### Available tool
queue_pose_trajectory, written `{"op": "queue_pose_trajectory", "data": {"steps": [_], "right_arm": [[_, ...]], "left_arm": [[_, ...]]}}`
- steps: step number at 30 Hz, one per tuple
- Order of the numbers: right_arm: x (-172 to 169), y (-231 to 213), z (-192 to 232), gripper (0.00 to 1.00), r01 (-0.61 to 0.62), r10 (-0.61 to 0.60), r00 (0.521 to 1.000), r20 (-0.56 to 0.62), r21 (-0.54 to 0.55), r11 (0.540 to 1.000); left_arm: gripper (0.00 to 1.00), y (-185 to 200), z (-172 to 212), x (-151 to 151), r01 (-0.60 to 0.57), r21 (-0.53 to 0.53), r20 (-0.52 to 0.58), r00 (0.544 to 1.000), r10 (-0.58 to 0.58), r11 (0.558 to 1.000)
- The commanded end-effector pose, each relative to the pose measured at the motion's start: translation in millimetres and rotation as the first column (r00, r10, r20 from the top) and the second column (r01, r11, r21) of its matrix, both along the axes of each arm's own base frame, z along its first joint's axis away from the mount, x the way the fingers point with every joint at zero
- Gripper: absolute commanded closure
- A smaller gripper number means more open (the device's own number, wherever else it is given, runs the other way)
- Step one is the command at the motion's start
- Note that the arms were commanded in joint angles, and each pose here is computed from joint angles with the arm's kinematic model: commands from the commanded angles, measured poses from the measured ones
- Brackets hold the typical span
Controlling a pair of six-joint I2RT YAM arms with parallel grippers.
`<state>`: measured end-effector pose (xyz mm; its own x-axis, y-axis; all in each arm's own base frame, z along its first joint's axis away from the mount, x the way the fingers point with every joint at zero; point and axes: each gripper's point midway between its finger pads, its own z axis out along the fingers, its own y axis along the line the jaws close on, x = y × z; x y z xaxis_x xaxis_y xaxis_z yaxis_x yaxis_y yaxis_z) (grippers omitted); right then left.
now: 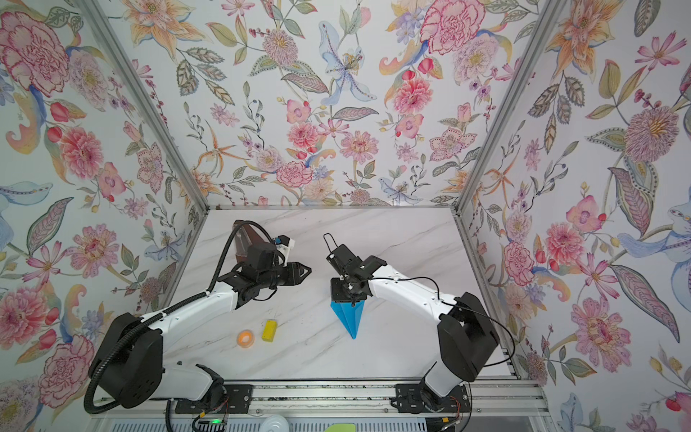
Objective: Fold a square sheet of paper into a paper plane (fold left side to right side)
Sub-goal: 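Open both grippers and lift them off the folded blue paper, then lower both grippers onto the blue paper's folded edges from either side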
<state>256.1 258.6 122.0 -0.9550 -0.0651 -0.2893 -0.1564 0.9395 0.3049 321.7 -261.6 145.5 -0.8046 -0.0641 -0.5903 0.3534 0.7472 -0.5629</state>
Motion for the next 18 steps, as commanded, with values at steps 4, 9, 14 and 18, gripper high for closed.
{"op": "queue_pose_trajectory", "data": {"steps": [4,9,14,18], "right_arm": [[-9,-49,-25,0.8,0.117,-0.111,0.99,-0.082,0.068,0.991],[-25,-54,-58,0.92,0.119,-0.094,0.979,-0.179,0.131,0.984],[-32,-29,-73,0.95,0.088,-0.026,0.972,-0.234,0.259,0.962],[-31,-19,-84,0.97,0.108,-0.027,0.964,-0.263,0.301,0.948]], "left_arm": [[0.61,-49,-23,-32,0.097,-0.066,-0.074,0.992,-0.102,0.993],[0.63,-61,-55,-42,0.094,-0.1,-0.144,0.984,-0.108,0.99],[0.61,-69,-57,-48,0.117,-0.185,-0.145,0.979,-0.145,0.976],[0.59,-63,-67,-53,0.115,-0.159,-0.169,0.975,-0.142,0.98]]}}
